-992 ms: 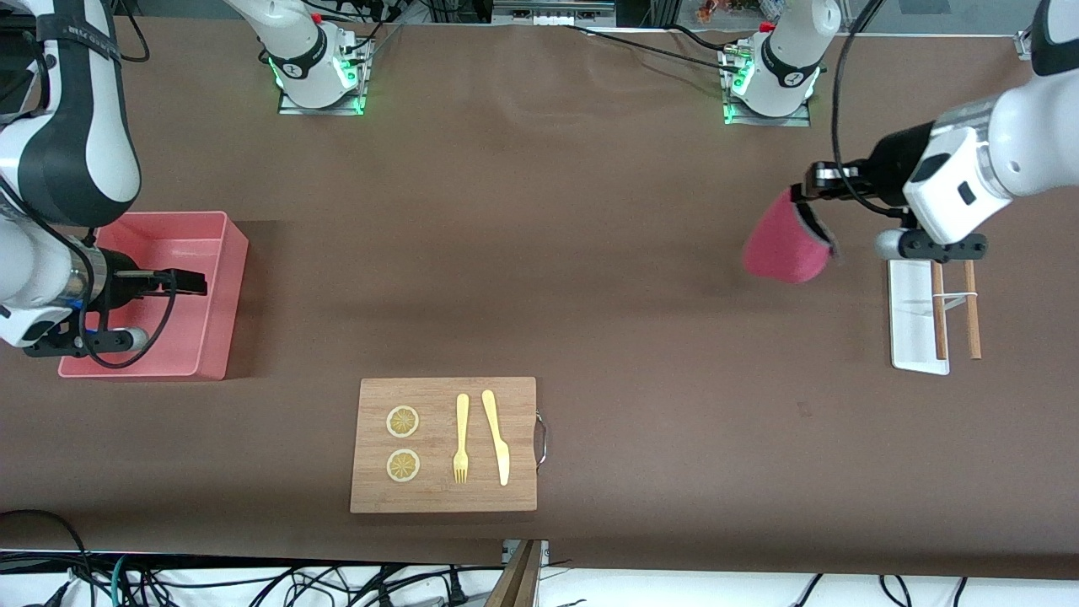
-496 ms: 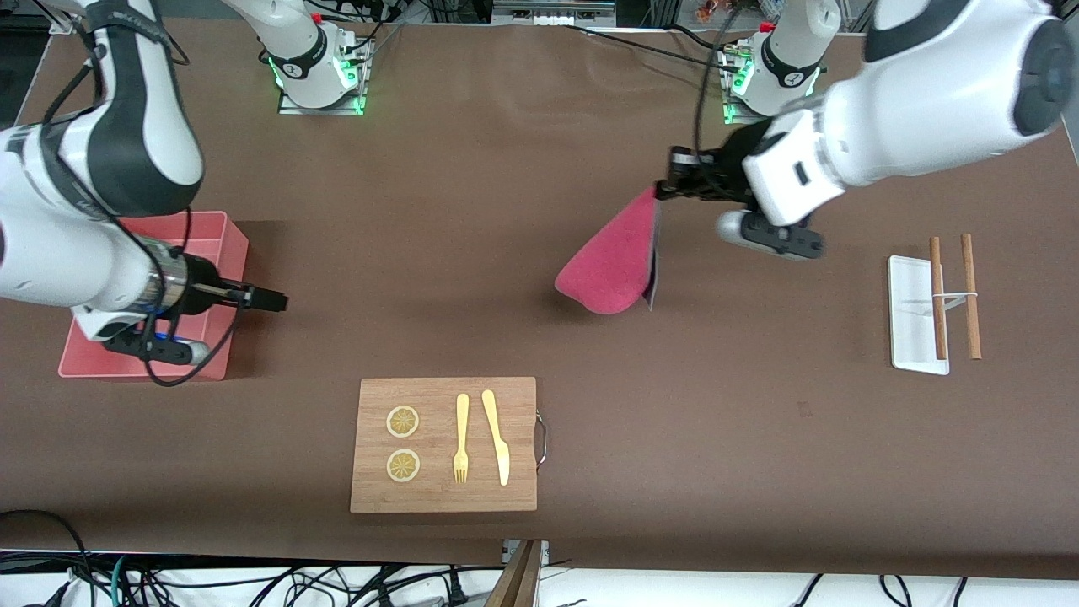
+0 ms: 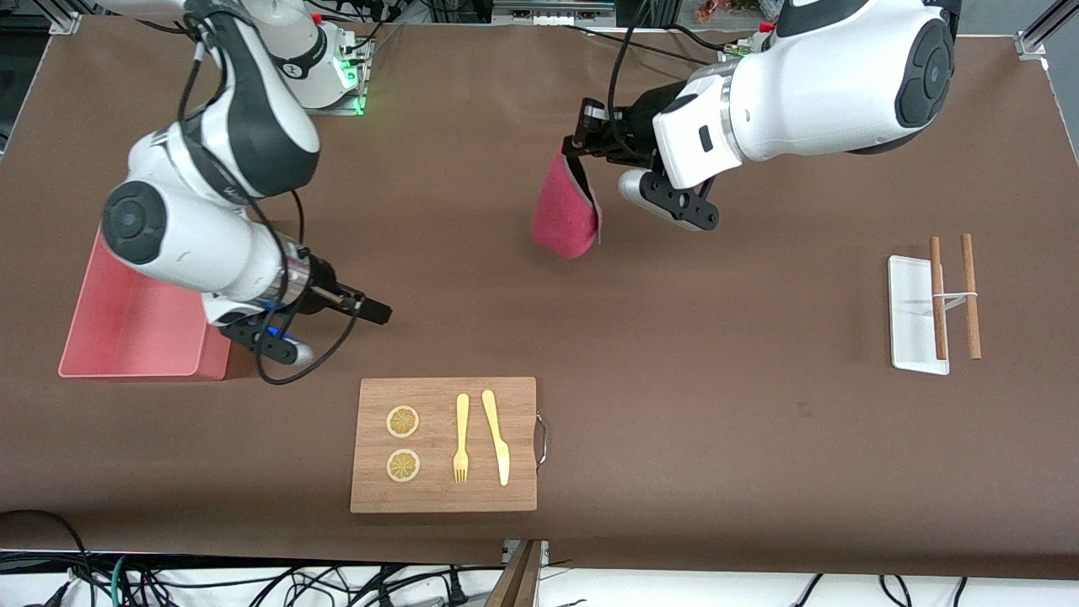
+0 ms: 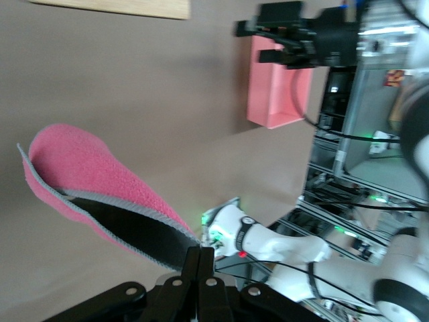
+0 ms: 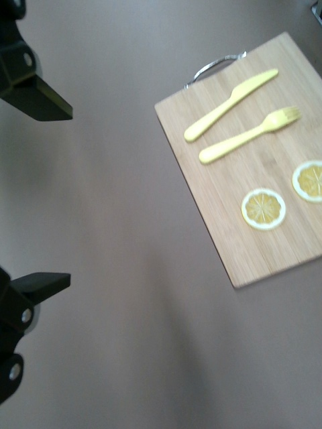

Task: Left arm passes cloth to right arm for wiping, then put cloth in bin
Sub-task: 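Move the right gripper toward the cloth held by the left gripper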

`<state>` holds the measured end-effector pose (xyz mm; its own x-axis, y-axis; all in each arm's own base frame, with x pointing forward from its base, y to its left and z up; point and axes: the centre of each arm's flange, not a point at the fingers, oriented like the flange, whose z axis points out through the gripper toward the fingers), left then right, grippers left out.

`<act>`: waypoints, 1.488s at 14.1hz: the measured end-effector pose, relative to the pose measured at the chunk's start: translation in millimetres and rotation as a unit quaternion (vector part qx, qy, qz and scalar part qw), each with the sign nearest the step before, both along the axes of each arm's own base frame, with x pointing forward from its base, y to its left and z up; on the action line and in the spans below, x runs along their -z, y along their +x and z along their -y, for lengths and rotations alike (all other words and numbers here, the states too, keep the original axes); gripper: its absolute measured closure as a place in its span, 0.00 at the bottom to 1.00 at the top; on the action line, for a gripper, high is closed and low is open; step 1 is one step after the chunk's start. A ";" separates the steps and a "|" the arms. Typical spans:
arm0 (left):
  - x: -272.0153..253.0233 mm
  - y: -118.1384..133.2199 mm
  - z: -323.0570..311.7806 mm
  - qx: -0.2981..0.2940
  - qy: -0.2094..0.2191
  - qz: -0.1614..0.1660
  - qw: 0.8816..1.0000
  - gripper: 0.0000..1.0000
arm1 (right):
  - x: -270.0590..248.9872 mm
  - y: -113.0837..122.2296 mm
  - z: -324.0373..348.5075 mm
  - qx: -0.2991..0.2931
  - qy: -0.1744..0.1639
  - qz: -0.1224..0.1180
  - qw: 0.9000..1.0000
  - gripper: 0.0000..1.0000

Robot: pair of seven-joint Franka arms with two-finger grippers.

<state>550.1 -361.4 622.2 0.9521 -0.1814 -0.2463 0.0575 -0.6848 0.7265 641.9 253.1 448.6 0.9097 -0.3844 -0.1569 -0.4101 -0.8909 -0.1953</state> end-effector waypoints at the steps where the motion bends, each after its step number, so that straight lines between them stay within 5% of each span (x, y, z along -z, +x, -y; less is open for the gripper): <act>1: -7.9 -0.6 0.9 -0.001 -0.013 0.000 1.000 0.99 | -2.2 -2.6 -12.6 0.010 0.002 0.005 1.000 0.00; 7: -45.9 -7.5 10.4 -0.003 -0.055 0.021 0.998 0.99 | -12.8 -6.9 -54.6 0.013 0.021 0.021 0.999 0.00; 10: -44.7 -11.6 19.2 0.002 -0.057 0.022 0.998 0.99 | -1.9 -5.6 -59.1 0.013 0.026 0.010 1.000 0.00; 15: -42.0 -10.2 20.0 0.001 -0.056 0.020 0.998 0.99 | 32.5 -6.8 -77.7 0.056 0.112 -0.072 0.990 0.00; 21: -41.8 -9.9 19.7 0.001 -0.056 0.020 0.998 0.99 | 66.1 -19.5 -92.7 0.074 0.113 -0.151 0.979 0.00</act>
<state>540.2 -381.1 664.1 0.9604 -0.2073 -0.1863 0.0258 -0.5993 0.8001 622.5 345.8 382.5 0.7463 -0.4322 -0.5062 -0.6002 -0.7658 -0.2310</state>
